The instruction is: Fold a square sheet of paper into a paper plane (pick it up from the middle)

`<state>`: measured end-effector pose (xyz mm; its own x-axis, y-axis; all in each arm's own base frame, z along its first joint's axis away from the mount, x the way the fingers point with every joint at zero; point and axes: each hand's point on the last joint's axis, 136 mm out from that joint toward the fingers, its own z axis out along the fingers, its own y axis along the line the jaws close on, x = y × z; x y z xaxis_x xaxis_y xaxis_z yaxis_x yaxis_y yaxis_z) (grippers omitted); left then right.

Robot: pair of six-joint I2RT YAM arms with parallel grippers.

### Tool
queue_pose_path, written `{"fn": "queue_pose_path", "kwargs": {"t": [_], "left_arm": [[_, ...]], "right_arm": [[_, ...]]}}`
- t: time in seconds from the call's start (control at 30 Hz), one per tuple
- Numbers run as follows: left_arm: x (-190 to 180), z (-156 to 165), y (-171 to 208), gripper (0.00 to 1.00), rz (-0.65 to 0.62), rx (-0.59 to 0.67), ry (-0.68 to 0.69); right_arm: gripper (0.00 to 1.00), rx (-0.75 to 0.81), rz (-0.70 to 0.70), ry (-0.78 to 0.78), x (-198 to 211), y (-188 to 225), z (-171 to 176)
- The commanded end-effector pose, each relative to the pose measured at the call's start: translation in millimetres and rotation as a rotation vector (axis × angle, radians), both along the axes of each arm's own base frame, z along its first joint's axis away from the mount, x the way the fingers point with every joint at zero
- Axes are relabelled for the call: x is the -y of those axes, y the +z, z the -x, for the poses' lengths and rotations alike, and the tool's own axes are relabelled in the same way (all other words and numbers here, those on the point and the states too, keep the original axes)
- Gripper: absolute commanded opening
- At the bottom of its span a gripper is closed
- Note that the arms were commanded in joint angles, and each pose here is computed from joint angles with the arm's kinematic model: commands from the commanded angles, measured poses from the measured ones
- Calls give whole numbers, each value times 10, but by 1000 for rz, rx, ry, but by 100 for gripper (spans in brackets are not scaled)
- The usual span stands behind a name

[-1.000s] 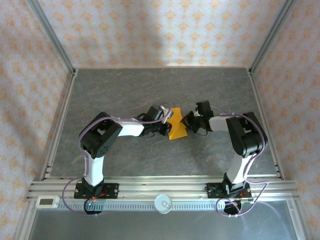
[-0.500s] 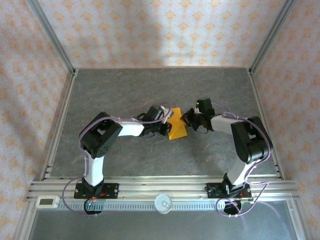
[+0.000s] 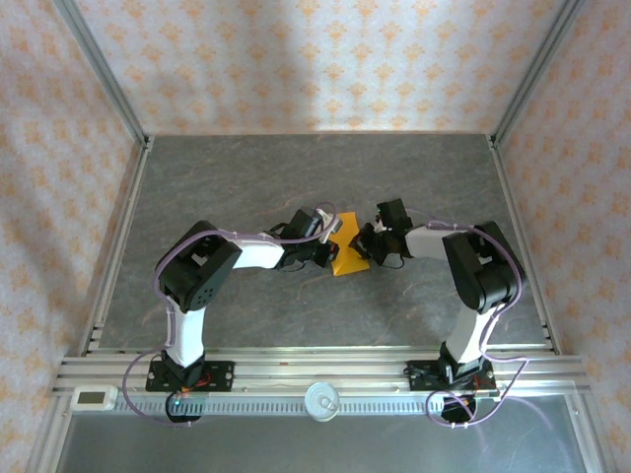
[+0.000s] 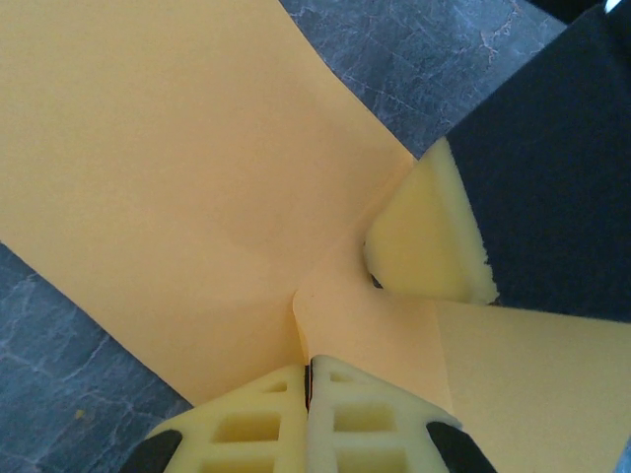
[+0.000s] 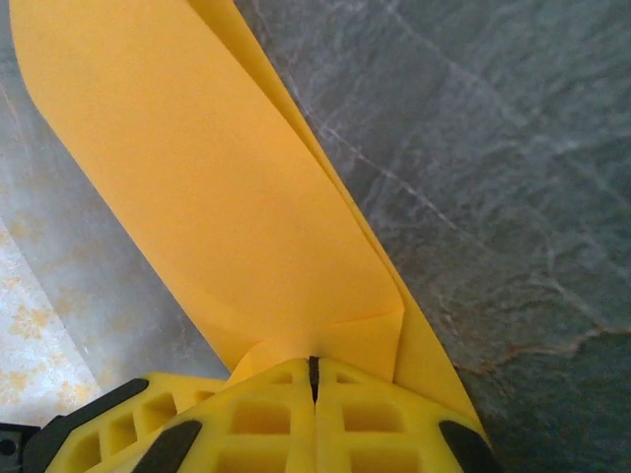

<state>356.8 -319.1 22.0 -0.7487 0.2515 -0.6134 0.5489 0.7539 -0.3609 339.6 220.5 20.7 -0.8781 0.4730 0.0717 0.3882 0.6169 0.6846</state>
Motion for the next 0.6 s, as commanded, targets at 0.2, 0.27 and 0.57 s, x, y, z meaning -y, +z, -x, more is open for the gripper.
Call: {"fn": "queue_pose_path", "kwargs": {"t": [0.2,0.27,0.57], "left_arm": [[-107,49,-62,10,-58,-61,31],[-98,6,62,21,-42,-45,52],[-187,-108,650,47,56,-16,211]], "right_arm": [[0,-110,131,-35,282,-466,352],[0,-108,125,-45,286,-469,360],[0,-107,115,-57,296,-483,392]]}}
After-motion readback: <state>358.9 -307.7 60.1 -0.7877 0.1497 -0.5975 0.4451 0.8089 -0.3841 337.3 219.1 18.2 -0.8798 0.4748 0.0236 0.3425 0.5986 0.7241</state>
